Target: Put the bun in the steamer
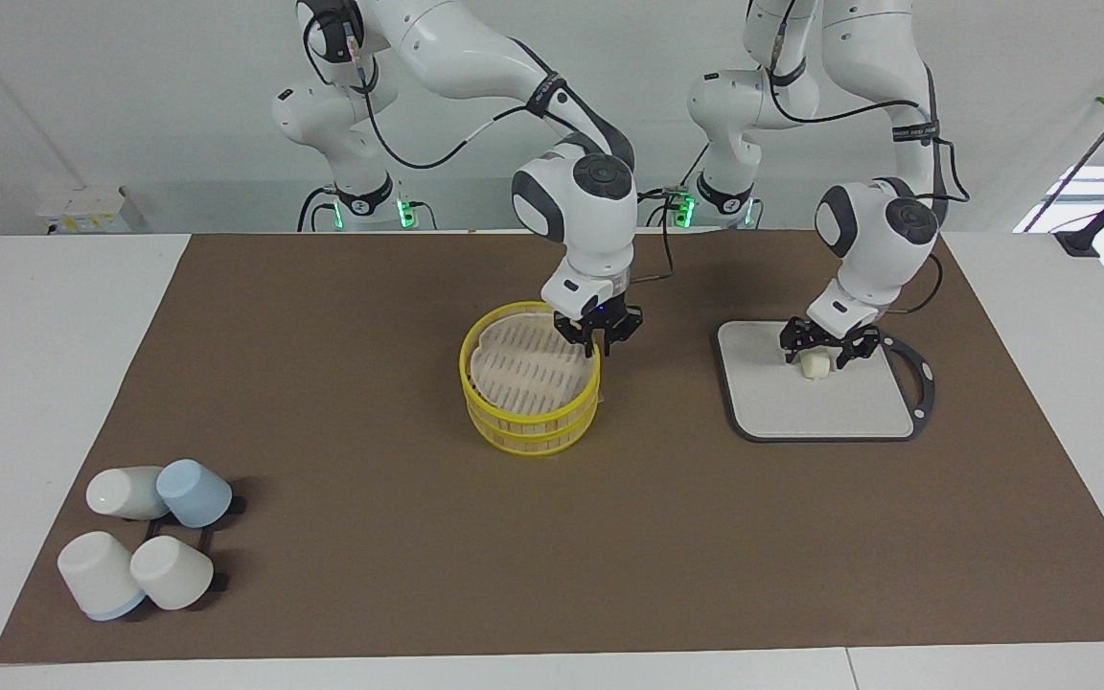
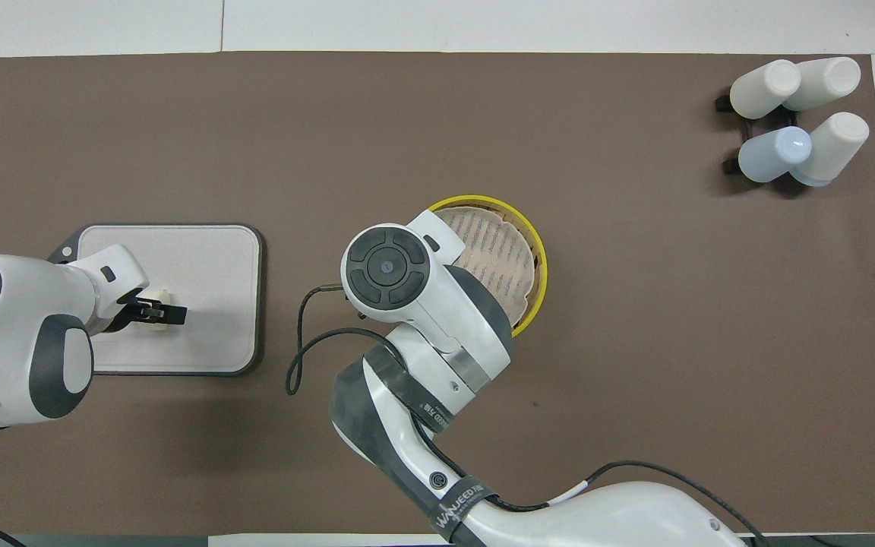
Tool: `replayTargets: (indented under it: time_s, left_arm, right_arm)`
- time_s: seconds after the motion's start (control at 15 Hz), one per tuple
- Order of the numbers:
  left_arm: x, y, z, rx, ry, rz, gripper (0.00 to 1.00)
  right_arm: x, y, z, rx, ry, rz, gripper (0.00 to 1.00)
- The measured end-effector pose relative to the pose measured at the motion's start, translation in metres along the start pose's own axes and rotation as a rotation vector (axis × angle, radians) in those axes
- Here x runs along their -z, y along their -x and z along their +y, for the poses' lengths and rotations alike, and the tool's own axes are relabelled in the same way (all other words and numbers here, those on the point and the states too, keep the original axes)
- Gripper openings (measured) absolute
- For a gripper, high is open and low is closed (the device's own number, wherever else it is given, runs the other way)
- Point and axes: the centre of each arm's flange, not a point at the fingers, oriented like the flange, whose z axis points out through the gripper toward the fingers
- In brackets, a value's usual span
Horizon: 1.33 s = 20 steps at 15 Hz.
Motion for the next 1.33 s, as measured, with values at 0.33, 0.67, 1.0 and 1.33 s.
replayTargets:
  time_s: [0.33, 0.67, 1.0, 1.33]
  left_arm:
    - [0.001, 0.0, 0.0, 0.004, 0.0, 0.002, 0.47]
    - [0.01, -0.005, -0.002, 0.01, 0.005, -0.01, 0.28]
    - [0.099, -0.069, 0.022, 0.244, 0.036, -0.038, 0.28]
    - [0.157, -0.139, 0.185, 0.463, 0.054, -0.002, 0.28]
  right_arm:
    - [0.007, -0.007, 0.004, 0.029, -0.006, 0.015, 0.11]
    - [0.083, -0.054, 0.058, 0.066, 0.031, -0.029, 0.09]
    - [0.146, -0.086, 0.194, 0.181, 0.079, -0.164, 0.09]
    - [0.15, -0.102, 0.303, 0.288, 0.083, -0.286, 0.09]
